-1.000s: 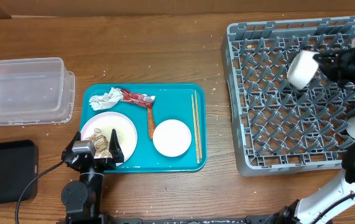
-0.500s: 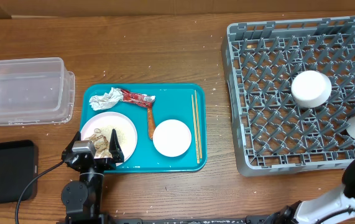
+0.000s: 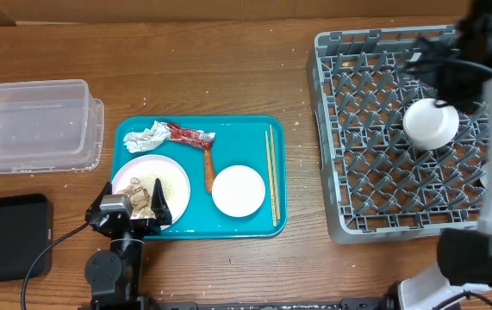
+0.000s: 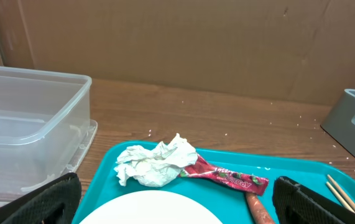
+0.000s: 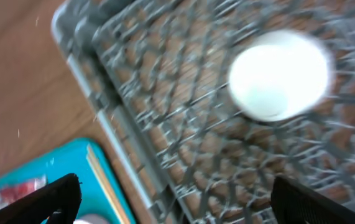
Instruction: Sort waste into correct bins and load items into the dishwasher
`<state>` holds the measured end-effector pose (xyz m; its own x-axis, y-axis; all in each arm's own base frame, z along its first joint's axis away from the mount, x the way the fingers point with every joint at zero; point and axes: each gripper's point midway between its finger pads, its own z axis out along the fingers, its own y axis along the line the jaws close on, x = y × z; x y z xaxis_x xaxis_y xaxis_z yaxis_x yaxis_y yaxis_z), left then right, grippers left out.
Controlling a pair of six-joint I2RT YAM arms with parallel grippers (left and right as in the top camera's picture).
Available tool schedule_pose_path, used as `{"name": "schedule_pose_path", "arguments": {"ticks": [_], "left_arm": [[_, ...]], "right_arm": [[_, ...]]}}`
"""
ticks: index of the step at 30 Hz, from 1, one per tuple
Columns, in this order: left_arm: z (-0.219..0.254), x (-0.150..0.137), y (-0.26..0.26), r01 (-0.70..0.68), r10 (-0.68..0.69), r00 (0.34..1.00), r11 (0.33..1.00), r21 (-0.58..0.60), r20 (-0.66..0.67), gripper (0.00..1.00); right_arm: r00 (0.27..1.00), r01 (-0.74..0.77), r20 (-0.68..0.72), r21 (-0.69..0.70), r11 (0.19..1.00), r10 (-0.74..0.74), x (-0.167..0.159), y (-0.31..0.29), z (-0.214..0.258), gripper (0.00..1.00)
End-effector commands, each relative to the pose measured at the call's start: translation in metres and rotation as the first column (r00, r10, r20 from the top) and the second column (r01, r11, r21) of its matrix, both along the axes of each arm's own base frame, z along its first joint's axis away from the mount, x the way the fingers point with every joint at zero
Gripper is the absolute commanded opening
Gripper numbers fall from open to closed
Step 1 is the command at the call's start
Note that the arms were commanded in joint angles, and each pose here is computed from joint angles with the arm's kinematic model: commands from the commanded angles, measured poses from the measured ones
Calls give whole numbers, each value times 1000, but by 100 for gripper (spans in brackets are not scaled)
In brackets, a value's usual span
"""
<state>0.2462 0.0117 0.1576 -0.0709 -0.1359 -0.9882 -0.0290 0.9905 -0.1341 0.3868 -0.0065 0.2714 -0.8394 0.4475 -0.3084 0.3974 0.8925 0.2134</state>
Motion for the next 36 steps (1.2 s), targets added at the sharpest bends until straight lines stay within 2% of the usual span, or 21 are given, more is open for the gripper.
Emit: {"name": "schedule_pose_path", "arguments": {"ticks": [1, 3, 5, 9, 16, 19, 26, 30, 34, 36], "left_arm": [[0, 0, 1, -2, 2, 1000, 1000, -7, 4, 100], [0, 0, 1, -2, 2, 1000, 1000, -7, 3, 100], [0, 0, 1, -2, 2, 1000, 1000, -7, 3, 100], [0, 0, 1, -2, 2, 1000, 1000, -7, 4, 100], [0, 0, 1, -2, 2, 1000, 1000, -7, 3, 100], [0, 0, 1, -2, 2, 1000, 1000, -7, 4, 100], [0, 0, 1, -2, 2, 1000, 1000, -7, 4, 100], [0, 0, 1, -2, 2, 1000, 1000, -7, 4, 100], [0, 0, 1, -2, 2, 1000, 1000, -7, 3, 100], [0, 0, 1, -2, 2, 1000, 1000, -7, 4, 100]], "right_arm": [[933, -349, -54, 117, 930, 357, -6, 103, -28, 100], [900, -417, -79, 125, 900, 428, -14, 133, -39, 100], [834, -528, -105, 135, 839, 542, -30, 189, -59, 99], [773, -603, -124, 161, 782, 622, -57, 271, -101, 91], [751, -601, -190, 198, 774, 632, -91, 343, -169, 80], [767, -577, -193, 209, 789, 612, -94, 360, -182, 74], [831, -447, -297, 148, 882, 471, -95, 357, -224, 74], [836, -440, -297, 142, 887, 462, -92, 357, -231, 72], [855, -416, -295, 101, 904, 427, -86, 352, -238, 60], [857, -414, -295, 94, 905, 423, -85, 352, -241, 57]]}}
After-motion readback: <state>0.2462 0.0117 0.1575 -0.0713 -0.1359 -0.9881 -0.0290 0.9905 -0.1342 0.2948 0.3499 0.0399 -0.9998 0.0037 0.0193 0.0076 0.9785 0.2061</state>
